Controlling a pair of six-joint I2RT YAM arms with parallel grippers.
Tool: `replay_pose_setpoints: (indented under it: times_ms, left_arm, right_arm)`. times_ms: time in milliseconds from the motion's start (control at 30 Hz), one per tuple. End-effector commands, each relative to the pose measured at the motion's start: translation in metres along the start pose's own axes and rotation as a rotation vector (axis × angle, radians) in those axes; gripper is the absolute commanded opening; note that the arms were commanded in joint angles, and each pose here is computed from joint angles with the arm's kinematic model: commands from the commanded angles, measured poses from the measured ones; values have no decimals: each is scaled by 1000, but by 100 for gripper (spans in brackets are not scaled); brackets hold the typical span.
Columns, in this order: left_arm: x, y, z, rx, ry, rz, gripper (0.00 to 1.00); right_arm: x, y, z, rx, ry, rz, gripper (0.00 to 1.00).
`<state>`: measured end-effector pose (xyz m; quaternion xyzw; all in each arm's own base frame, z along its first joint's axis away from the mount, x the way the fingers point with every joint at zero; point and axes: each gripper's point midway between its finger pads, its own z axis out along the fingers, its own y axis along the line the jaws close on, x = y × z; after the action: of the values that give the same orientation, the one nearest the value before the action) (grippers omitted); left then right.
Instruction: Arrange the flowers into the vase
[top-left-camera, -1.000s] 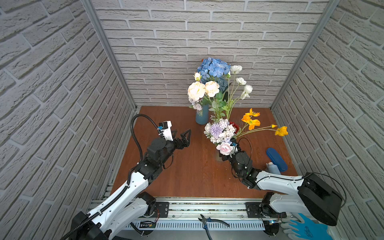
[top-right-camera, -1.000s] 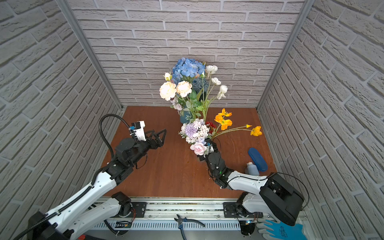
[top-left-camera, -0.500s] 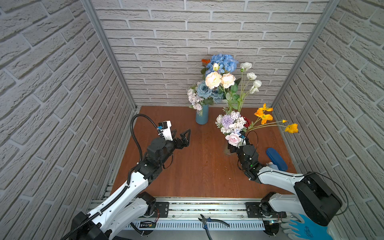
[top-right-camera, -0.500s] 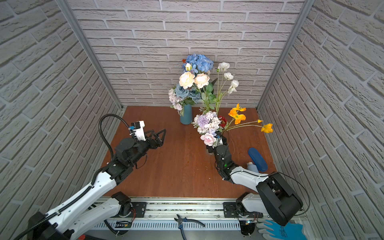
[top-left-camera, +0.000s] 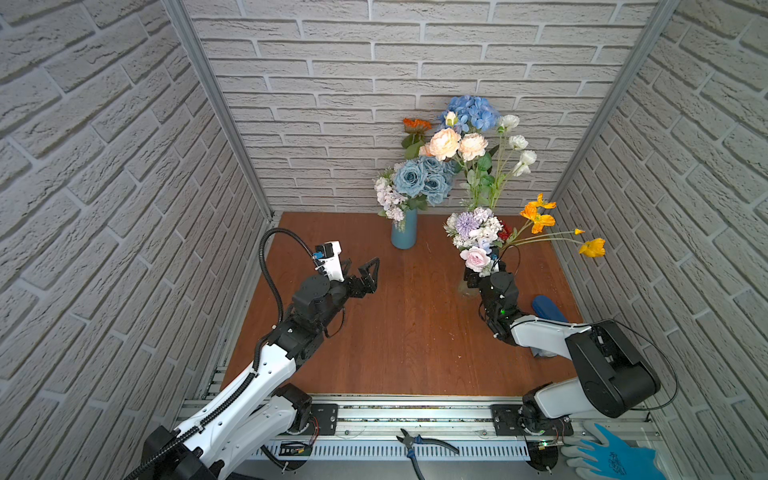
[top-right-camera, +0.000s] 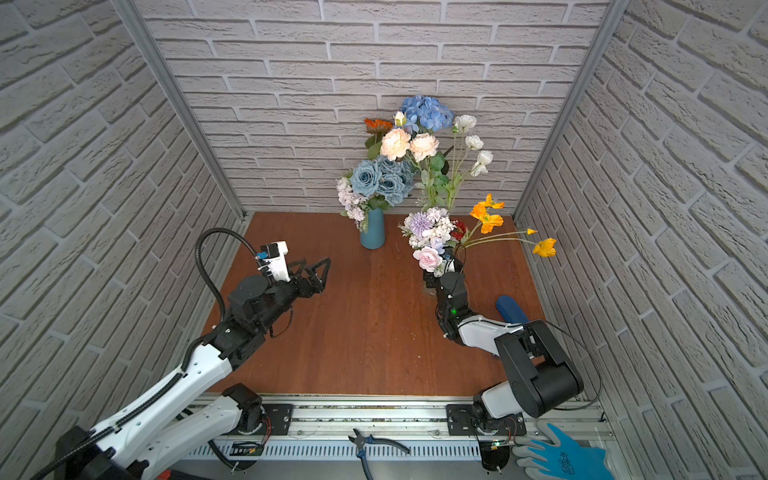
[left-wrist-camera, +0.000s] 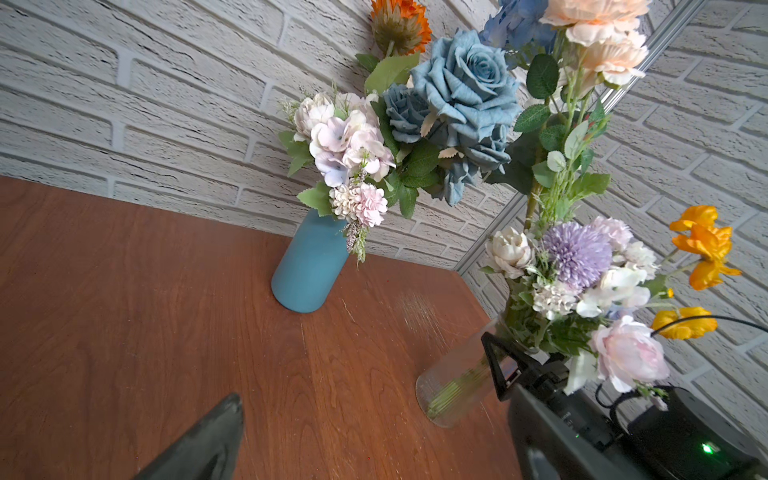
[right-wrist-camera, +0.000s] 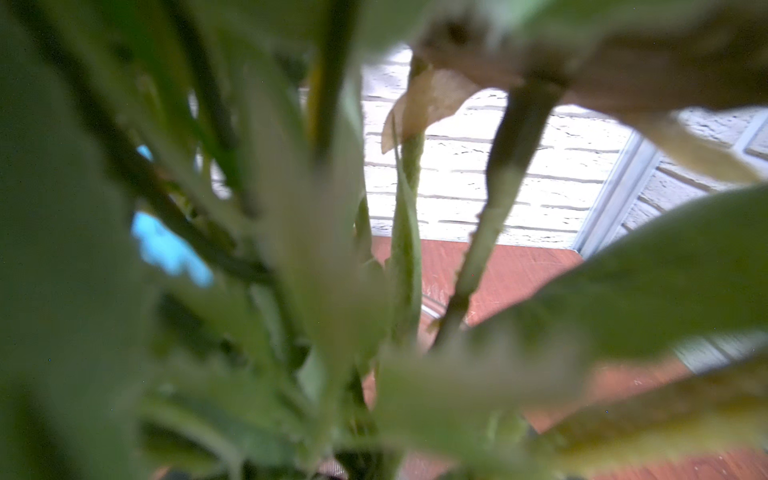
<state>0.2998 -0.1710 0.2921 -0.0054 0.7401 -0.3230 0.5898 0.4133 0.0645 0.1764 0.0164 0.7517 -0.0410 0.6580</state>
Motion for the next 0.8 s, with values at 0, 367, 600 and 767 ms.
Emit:
replay_pose_setpoints:
  times_ms: [0,367,600,767]
  left_arm:
    - [-13,-1,-1,-3,-41,13,98]
    - [-12,2,1,-15,-35,18,98]
    - [-13,5,3,-30,-31,24,98]
    - [-13,3,7,-23,-23,23,98]
  right_arm:
    - [-6,-16,10,72,-14,18,72]
    - [-10,-31,59,143,-67,31,72]
    - [-12,-41,79,169,-68,38,73]
    - [-14,-40,96,174,-61,-4,74]
